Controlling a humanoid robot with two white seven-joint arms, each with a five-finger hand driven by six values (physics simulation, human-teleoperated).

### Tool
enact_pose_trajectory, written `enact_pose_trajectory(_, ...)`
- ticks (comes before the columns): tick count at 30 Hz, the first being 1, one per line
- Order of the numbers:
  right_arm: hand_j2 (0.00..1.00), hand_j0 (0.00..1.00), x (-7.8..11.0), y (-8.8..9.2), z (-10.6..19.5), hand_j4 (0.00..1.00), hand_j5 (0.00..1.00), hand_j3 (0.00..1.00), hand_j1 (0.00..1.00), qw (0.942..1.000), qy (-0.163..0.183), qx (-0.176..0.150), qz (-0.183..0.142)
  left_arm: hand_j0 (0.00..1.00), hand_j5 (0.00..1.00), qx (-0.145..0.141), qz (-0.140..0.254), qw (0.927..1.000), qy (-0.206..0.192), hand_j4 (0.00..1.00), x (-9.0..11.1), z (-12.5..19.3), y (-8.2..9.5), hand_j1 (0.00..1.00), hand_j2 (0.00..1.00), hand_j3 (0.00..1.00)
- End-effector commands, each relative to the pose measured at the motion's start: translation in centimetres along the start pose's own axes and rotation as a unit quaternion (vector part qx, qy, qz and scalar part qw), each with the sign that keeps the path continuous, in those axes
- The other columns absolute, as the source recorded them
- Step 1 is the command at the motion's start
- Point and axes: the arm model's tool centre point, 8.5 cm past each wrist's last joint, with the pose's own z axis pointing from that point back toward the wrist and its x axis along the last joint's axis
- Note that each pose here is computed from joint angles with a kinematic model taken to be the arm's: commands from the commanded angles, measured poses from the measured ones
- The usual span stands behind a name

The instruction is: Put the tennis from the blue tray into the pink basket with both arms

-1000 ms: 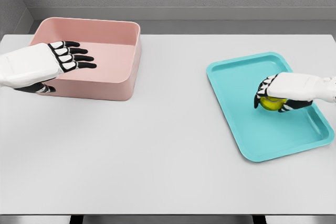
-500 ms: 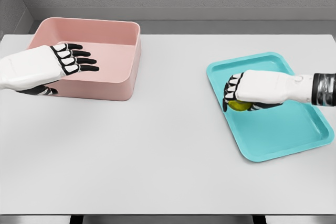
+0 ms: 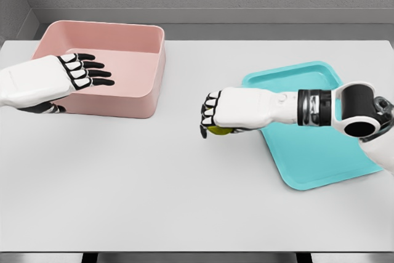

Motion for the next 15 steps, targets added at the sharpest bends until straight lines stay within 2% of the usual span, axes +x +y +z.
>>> enact_pose_trajectory(1, 0.53, 0.53, 0.3, 0.2, -1.9, 0.53, 0.53, 0.53, 0.53, 0.9999, -0.011, -0.006, -0.007, 1.0, 1.0, 0.0, 0.001, 1.0, 0.002, 1.0, -0.1, 0.2, 0.1, 1.0, 1.0, 1.0)
enact_pose_trajectory(5, 0.53, 0.53, -0.5, 1.8, -4.5, 0.53, 0.53, 0.53, 0.53, 0.9994, -0.016, 0.01, -0.031, 1.0, 1.0, 0.0, 0.001, 1.0, 0.002, 1.0, -0.1, 0.2, 0.1, 1.0, 1.0, 1.0)
enact_pose_trajectory(15, 0.53, 0.53, -0.5, 4.0, -5.5, 0.53, 0.53, 0.53, 0.53, 0.9982, -0.017, 0.04, -0.043, 1.0, 1.0, 0.0, 0.002, 1.0, 0.002, 1.0, -0.1, 0.2, 0.0, 1.0, 1.0, 1.0)
